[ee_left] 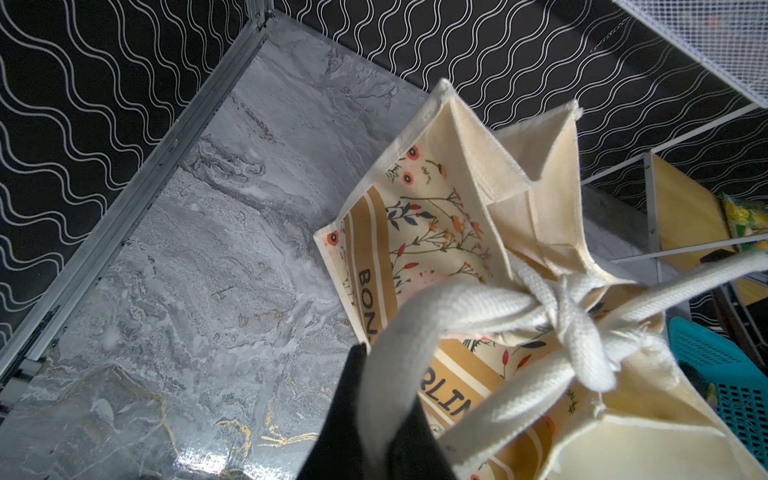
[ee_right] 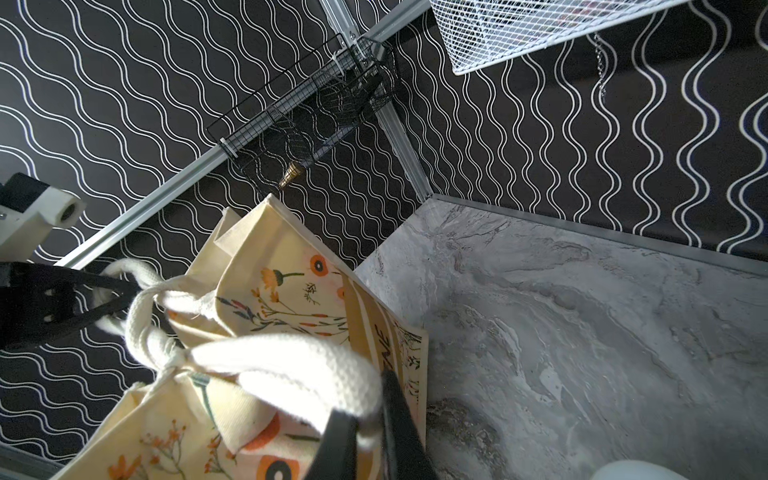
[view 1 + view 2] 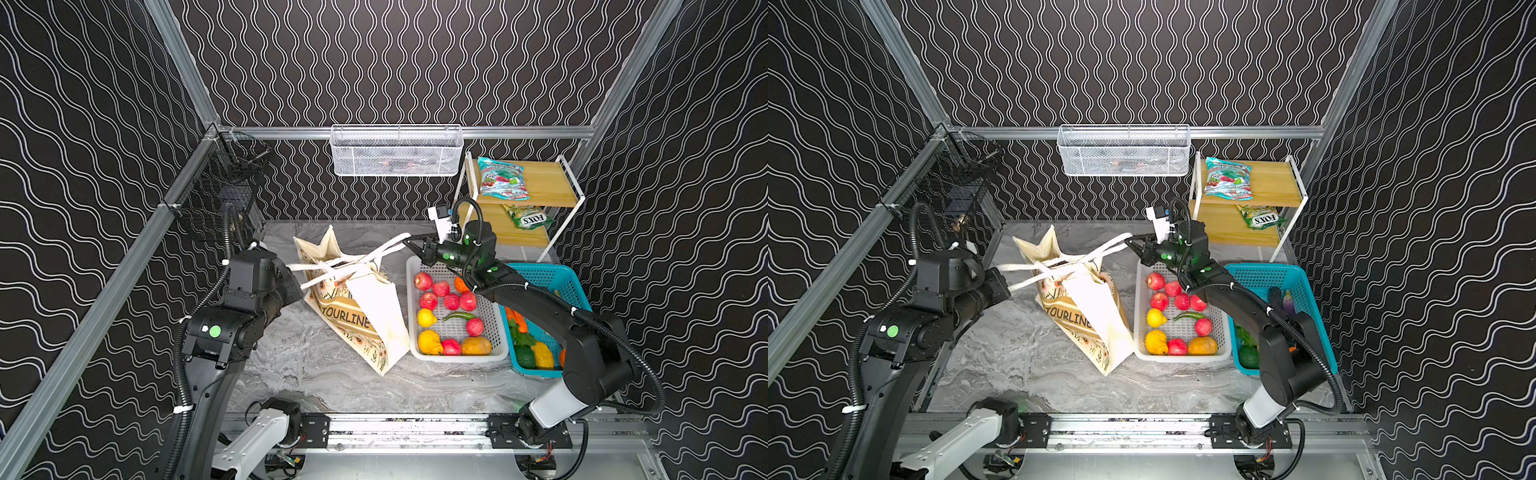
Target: Place the food into the grocery bag and tie it
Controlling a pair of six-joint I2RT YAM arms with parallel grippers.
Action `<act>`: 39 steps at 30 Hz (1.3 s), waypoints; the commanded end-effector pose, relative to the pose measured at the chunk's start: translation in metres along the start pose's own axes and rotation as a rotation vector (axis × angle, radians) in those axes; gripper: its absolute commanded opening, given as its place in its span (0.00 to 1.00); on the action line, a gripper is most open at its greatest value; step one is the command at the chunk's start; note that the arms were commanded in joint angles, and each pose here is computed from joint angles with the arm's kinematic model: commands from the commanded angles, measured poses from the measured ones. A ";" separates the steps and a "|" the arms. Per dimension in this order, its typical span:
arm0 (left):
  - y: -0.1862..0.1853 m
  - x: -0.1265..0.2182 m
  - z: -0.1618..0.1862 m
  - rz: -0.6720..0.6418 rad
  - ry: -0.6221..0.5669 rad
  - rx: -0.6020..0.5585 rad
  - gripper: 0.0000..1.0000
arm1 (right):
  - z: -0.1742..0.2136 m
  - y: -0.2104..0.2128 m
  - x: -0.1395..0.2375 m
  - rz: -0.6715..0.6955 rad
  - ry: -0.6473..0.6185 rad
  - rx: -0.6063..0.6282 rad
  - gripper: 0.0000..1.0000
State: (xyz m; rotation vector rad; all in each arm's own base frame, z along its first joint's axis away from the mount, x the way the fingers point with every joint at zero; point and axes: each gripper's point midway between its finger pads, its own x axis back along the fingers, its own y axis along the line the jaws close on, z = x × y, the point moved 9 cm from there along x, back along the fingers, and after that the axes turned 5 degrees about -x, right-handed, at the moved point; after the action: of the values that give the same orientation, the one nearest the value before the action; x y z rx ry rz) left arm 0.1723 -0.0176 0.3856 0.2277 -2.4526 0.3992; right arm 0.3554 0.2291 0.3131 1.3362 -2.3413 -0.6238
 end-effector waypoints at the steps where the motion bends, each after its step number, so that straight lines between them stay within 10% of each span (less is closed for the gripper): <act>1: 0.051 0.012 0.018 -0.472 0.011 -0.111 0.00 | -0.047 -0.081 0.048 0.552 -0.299 0.017 0.00; 26: 0.008 -0.045 -0.005 -0.203 -0.026 -0.158 0.00 | 0.041 -0.008 0.041 0.379 -0.058 0.109 0.00; 39: 0.035 -0.042 -0.006 -0.388 -0.044 -0.079 0.00 | 0.071 -0.007 0.088 0.497 -0.037 0.091 0.00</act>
State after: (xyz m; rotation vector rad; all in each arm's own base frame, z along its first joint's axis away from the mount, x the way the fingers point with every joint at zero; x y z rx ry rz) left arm 0.2148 -0.0184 0.3549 0.1846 -2.4256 0.2853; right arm 0.2668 0.1955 0.2813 1.1782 -2.4996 -0.4637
